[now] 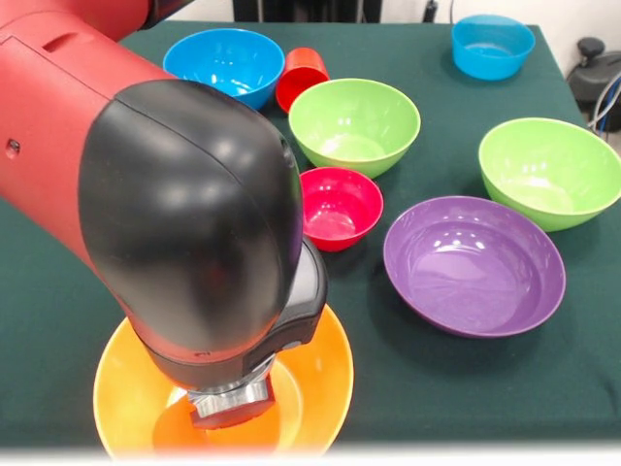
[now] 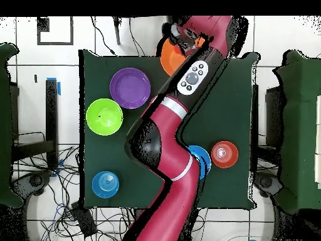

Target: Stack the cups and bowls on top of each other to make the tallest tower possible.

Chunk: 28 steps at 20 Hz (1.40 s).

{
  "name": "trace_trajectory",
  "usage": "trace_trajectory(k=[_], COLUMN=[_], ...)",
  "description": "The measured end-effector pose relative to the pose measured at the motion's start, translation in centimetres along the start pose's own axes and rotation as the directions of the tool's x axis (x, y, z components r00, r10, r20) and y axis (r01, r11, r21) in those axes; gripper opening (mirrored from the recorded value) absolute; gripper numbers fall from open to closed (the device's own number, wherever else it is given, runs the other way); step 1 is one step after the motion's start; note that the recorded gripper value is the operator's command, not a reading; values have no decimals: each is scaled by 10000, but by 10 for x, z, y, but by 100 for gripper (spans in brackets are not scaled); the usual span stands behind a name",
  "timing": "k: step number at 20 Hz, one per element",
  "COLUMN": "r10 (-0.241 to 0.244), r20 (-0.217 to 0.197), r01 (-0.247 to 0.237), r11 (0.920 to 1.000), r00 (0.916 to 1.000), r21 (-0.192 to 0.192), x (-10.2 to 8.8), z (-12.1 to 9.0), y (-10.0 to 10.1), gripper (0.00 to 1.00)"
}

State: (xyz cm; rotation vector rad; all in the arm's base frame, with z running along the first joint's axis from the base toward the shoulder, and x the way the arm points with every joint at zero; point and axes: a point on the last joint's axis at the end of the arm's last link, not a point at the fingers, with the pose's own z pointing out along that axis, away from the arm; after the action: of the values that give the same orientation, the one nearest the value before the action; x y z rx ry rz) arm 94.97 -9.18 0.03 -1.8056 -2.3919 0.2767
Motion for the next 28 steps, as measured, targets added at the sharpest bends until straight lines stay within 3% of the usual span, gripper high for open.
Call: trace_trajectory(k=[13, 19, 20, 28], r10=[8, 16, 20, 11], r20=[-96, -915, -1330, -2536], r01=[-8, 20, 55, 215], r11=[10000, 9992, 9984, 9960], r00=[10000, 9958, 9911, 9673], r21=[-12, 391, 560, 863], x=[0, 10, 15, 28], z=[-1, -1, -1, -4], y=[0, -6, -9, -15], gripper=[0, 0, 0, 0])
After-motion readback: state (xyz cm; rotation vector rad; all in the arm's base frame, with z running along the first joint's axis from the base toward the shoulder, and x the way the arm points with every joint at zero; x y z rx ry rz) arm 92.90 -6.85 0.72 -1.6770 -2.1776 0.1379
